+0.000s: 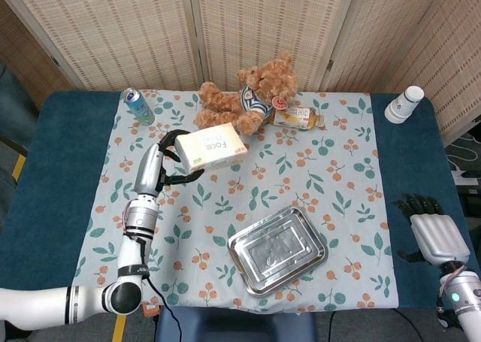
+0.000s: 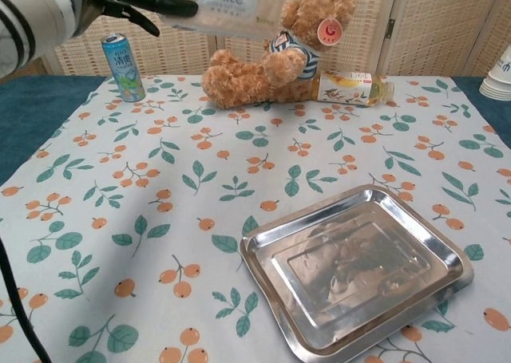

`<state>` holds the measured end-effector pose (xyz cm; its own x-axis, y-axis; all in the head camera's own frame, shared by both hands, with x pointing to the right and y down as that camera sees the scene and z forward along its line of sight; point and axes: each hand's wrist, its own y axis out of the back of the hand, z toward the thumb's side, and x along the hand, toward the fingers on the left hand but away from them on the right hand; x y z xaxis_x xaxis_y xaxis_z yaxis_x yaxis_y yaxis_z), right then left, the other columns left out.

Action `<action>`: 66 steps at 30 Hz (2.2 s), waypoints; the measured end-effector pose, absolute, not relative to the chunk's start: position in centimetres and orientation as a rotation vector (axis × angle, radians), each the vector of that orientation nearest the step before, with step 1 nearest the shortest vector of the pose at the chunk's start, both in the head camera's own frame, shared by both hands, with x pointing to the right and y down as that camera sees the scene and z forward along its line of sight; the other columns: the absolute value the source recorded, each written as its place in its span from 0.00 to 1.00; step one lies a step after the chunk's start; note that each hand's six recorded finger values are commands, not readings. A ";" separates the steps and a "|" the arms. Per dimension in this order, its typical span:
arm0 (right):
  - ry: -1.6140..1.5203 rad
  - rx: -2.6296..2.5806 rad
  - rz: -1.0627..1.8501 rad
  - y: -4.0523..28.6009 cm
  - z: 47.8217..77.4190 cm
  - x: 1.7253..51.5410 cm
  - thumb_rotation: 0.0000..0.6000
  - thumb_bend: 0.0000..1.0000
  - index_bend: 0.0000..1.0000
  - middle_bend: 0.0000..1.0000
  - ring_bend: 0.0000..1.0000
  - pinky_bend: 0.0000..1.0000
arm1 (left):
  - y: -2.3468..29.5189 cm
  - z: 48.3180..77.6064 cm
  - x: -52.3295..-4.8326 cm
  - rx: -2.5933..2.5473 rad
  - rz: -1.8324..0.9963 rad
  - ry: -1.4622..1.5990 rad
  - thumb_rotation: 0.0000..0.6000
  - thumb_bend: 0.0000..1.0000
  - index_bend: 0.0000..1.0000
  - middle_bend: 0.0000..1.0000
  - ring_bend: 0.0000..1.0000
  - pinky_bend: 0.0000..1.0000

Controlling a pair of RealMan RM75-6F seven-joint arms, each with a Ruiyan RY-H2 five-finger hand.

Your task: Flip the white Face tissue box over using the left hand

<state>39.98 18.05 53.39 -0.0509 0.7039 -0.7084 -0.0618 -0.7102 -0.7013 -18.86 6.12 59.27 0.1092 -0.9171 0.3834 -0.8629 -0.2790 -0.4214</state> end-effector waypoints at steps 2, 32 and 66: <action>-0.685 -1.675 1.820 18.0 53.4 40.1 1.00 0.12 0.15 0.05 0.00 0.00 | 6.8 59.8 -19.8 -2.299 -0.782 1.893 1.00 0.12 0.36 0.48 0.29 0.45; -0.654 -1.625 1.855 18.2 54.6 40.6 1.00 0.12 0.15 0.05 0.00 0.00 | 17.0 74.1 -26.5 -2.264 -0.773 1.978 1.00 0.11 0.26 0.40 0.21 0.38; -0.647 -1.618 1.864 18.3 54.8 40.7 1.00 0.12 0.15 0.04 0.00 0.00 | 20.5 77.8 -27.2 -2.383 -0.974 1.917 1.00 0.07 0.00 0.00 0.00 0.04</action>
<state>40.67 18.29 54.83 -0.0948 0.7010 -0.7069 -0.1124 -0.7131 -0.6920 -27.21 20.50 77.76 0.1034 -0.8654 0.4904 -0.9065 -0.2849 -0.3116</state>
